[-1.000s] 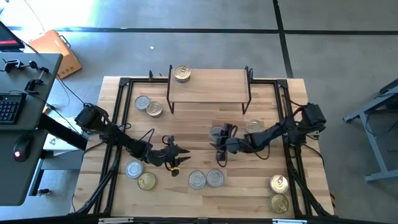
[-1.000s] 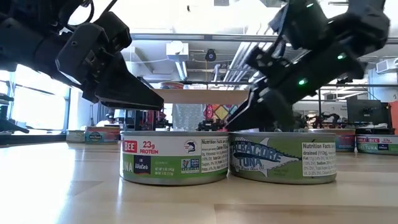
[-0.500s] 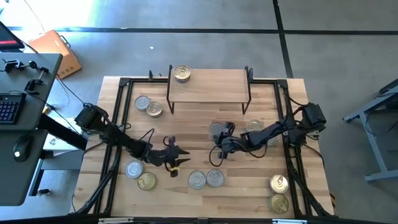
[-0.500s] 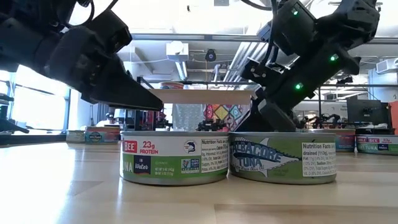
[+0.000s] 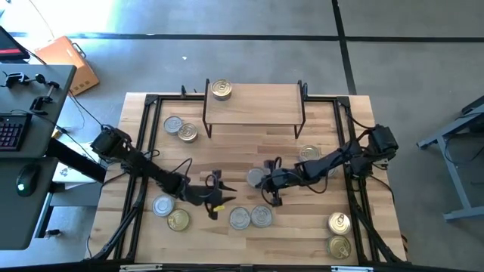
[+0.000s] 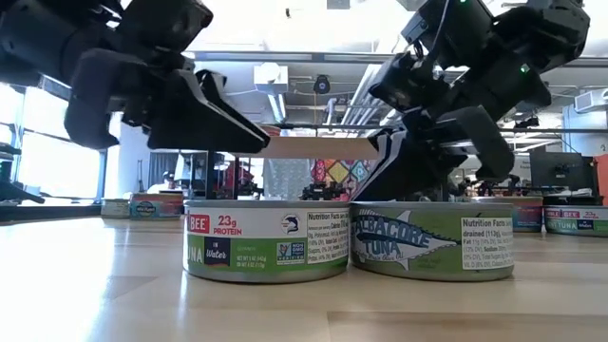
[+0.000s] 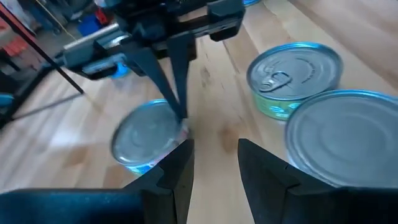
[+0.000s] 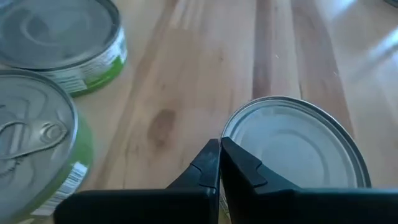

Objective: Stack canned seafood by type on shelf
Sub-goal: Put the green white tuna can on the shelf

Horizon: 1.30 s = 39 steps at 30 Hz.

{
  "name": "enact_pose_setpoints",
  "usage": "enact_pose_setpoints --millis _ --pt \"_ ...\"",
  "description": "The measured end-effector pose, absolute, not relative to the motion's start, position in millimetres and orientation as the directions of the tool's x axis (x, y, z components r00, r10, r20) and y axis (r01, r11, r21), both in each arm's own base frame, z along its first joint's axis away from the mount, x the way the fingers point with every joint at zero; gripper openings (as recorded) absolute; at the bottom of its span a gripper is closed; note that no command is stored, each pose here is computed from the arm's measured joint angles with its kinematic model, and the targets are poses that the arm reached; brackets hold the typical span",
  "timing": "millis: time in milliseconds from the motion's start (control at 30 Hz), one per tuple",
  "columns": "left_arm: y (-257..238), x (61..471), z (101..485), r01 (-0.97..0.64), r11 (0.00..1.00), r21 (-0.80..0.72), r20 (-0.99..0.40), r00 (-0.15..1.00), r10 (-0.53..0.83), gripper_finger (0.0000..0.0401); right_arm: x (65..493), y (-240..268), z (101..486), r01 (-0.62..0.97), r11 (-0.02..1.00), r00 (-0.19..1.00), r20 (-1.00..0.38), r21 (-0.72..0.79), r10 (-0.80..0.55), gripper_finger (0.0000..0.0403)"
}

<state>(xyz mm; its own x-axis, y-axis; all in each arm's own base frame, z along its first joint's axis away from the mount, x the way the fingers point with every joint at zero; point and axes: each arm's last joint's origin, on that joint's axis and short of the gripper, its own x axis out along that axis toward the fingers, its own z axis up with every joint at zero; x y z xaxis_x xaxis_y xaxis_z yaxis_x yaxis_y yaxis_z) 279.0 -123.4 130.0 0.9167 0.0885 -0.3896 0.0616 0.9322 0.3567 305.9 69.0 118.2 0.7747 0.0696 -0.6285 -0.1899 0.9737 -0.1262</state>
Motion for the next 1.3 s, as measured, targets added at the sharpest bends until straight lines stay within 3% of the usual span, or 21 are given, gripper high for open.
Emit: enact_pose_setpoints --millis 433,667,800,1300 --pt "-94.8 295.9 133.2 0.141 0.866 0.48 -0.397 0.915 0.071 0.0119 308.4 70.1 121.0 -0.228 0.966 0.793 -0.598 -0.122 0.112 0.0" --pt "-82.7 325.4 121.6 0.262 0.839 0.476 -0.439 0.898 -0.031 0.0151 309.2 70.3 122.2 -0.235 0.964 0.801 -0.587 -0.129 0.117 0.0" --pt "-79.3 336.4 108.1 0.277 0.838 0.469 -0.475 0.88 -0.025 0.0161 309.5 70.4 122.6 -0.232 0.964 0.802 -0.586 -0.126 0.117 0.0" --pt "-79.1 336.0 96.8 0.256 0.809 0.528 -0.512 0.857 0.063 0.0133 310.0 69.7 123.8 -0.215 0.965 0.81 -0.579 -0.151 0.09 0.0"
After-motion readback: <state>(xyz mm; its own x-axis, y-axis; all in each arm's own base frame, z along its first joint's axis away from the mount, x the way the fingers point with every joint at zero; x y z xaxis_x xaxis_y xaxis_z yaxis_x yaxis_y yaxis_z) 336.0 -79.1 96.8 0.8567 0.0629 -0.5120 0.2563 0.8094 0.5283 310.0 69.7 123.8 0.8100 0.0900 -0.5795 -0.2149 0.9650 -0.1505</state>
